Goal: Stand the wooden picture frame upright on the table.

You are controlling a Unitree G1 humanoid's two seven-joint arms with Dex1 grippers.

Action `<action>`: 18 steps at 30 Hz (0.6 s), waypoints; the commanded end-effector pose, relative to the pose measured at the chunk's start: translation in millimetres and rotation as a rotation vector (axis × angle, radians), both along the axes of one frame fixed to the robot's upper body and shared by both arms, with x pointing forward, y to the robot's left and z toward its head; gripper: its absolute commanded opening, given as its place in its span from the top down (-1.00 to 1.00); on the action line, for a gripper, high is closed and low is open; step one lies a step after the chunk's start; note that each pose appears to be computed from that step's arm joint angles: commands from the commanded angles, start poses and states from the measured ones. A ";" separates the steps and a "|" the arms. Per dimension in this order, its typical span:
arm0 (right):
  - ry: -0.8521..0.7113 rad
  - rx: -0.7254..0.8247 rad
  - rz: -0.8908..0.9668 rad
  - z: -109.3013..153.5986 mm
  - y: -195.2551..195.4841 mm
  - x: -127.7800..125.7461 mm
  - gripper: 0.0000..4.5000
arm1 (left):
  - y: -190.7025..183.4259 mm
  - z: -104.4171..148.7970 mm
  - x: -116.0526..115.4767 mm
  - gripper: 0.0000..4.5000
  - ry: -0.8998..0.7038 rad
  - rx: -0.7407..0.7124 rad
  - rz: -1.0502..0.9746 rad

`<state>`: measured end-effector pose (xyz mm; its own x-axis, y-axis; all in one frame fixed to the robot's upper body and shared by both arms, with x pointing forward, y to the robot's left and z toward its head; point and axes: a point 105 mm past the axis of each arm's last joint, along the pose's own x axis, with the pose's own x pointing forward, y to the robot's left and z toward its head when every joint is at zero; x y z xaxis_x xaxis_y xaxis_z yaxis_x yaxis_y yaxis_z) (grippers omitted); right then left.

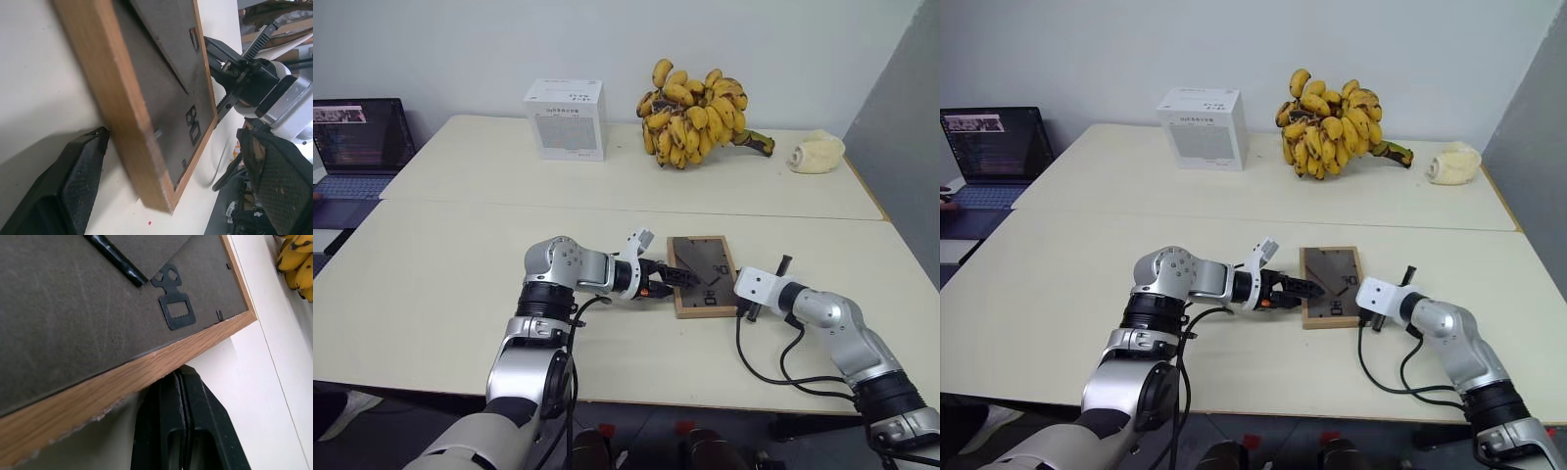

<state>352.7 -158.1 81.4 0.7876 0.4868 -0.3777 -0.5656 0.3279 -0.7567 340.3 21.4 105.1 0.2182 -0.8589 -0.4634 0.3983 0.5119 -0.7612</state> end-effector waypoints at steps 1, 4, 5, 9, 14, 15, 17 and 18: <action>-0.024 0.035 0.061 9.2 30.0 -0.6 1.00 | -4.7 -3.7 -0.4 -1.00 0.020 0.007 -0.005; -0.028 0.051 0.061 10.8 37.1 1.5 1.00 | -2.9 -0.2 2.5 -1.00 0.016 -0.005 0.003; -0.029 0.054 0.060 11.0 38.3 2.2 1.00 | -2.0 1.0 4.1 -1.00 0.013 -0.009 0.010; -0.029 0.055 0.046 10.3 36.1 5.4 1.00 | 1.5 4.2 7.3 -1.00 0.015 -0.026 0.024; -0.025 0.031 0.012 5.6 20.3 9.9 1.00 | 6.8 6.2 6.6 -1.00 0.023 -0.031 0.021; -0.025 0.023 0.005 4.5 16.1 10.8 1.00 | 8.6 6.7 5.7 -1.00 0.024 -0.029 0.016; -0.028 0.011 -0.003 3.8 10.1 12.4 1.00 | 11.9 7.8 3.7 -1.00 0.026 -0.029 0.004; -0.032 0.008 -0.005 4.6 8.1 13.5 1.00 | 13.4 8.6 2.2 -1.00 0.029 -0.032 -0.005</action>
